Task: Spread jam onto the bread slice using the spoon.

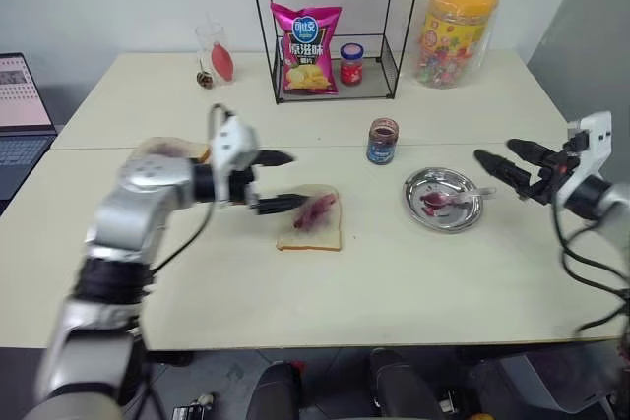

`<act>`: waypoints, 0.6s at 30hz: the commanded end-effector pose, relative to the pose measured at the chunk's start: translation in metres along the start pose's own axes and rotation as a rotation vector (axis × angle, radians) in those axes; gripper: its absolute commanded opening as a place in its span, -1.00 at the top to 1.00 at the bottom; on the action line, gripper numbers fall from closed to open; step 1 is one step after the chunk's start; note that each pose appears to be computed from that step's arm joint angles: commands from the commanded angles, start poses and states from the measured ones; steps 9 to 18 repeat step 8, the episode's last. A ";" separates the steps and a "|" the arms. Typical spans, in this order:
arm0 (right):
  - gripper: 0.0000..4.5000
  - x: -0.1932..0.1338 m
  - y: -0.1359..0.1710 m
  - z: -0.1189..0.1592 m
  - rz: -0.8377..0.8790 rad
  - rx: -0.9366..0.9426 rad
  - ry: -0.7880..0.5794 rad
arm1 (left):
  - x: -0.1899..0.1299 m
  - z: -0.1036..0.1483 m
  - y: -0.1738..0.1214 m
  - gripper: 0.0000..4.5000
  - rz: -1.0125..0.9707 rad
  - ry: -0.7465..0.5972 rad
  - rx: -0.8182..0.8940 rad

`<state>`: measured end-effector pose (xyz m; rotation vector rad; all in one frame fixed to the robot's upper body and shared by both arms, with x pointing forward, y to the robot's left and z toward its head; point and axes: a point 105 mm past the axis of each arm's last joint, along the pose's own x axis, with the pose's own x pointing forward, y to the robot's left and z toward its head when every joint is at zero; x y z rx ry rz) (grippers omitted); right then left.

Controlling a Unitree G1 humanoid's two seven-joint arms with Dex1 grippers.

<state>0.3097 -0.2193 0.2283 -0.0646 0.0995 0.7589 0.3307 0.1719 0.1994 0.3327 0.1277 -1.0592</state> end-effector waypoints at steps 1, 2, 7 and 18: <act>-0.97 -0.005 0.042 -0.001 0.235 -0.019 0.120 | -0.035 0.008 -0.001 -1.00 0.081 0.020 0.019; -0.97 -0.007 0.045 -0.004 0.256 -0.030 0.154 | -0.044 0.005 0.000 -1.00 0.105 0.046 0.013; -0.97 -0.009 0.046 -0.022 0.308 -0.026 0.254 | -0.060 -0.003 -0.002 -1.00 0.134 0.093 -0.012; -0.97 -0.009 0.044 -0.023 0.307 -0.022 0.256 | -0.059 -0.003 -0.003 -1.00 0.132 0.091 -0.013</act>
